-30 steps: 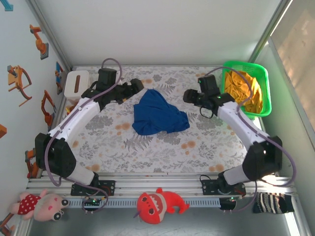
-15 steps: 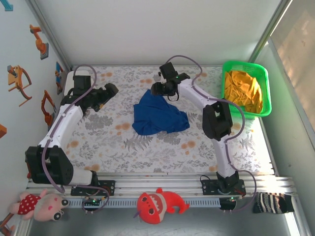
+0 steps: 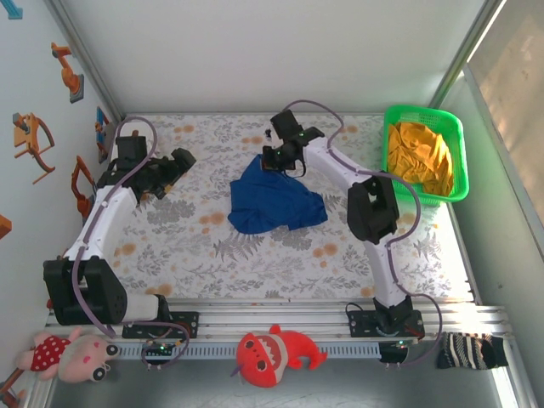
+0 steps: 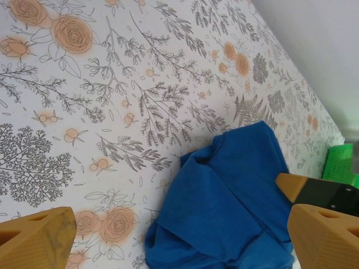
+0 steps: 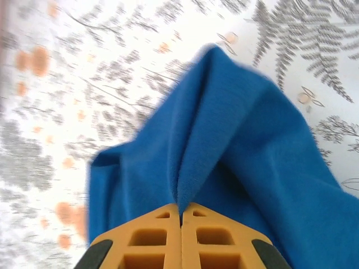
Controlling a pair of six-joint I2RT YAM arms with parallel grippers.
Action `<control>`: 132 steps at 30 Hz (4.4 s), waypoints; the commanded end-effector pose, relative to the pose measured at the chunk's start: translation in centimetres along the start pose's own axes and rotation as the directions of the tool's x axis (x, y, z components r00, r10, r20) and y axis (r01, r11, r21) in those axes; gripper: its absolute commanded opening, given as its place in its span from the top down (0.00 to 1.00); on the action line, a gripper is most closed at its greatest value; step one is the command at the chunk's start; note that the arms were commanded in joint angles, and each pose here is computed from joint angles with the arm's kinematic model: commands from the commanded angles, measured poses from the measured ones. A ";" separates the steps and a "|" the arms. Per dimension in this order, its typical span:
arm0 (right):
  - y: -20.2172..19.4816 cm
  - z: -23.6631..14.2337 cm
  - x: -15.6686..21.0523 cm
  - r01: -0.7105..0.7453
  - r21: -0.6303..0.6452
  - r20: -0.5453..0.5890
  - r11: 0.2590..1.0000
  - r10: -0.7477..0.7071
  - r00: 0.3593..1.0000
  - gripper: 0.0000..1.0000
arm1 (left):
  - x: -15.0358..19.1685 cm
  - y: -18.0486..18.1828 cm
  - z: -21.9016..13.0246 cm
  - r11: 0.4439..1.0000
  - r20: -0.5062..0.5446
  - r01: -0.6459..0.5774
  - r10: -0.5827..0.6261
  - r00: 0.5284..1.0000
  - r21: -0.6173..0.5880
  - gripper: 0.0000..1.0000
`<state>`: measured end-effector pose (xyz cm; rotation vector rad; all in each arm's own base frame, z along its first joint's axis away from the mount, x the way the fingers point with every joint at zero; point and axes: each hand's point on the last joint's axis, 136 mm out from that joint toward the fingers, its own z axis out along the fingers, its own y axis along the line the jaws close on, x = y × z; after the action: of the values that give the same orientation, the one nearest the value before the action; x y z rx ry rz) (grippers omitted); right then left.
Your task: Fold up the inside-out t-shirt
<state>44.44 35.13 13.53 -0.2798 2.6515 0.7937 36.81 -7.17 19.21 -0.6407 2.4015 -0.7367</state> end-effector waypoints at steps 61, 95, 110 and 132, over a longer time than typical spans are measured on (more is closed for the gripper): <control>-4.1 4.6 -3.8 -0.058 0.075 0.085 0.996 0.051 0.995 0.46 | 3.4 0.1 5.8 0.999 -0.124 -0.038 0.037 0.992 -0.002 0.04; 9.4 -23.3 -11.0 0.134 -0.268 0.582 0.954 0.050 0.812 1.00 | 12.8 -2.1 6.8 0.970 -0.267 -0.243 0.241 0.933 0.028 0.04; 8.0 -32.7 -8.2 0.149 -0.126 0.718 0.981 -0.014 0.696 1.00 | 6.7 -2.1 6.0 0.995 -0.128 -0.080 0.088 0.988 0.067 0.04; 4.9 -34.0 -6.4 0.082 -0.094 0.716 0.992 0.010 0.698 1.00 | 7.6 -5.6 15.3 0.988 -0.189 -0.041 0.069 0.979 0.150 0.04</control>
<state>40.31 21.71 42.38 -0.0247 1.9227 0.8435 40.89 -19.99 8.62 -0.4582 2.5339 -0.9486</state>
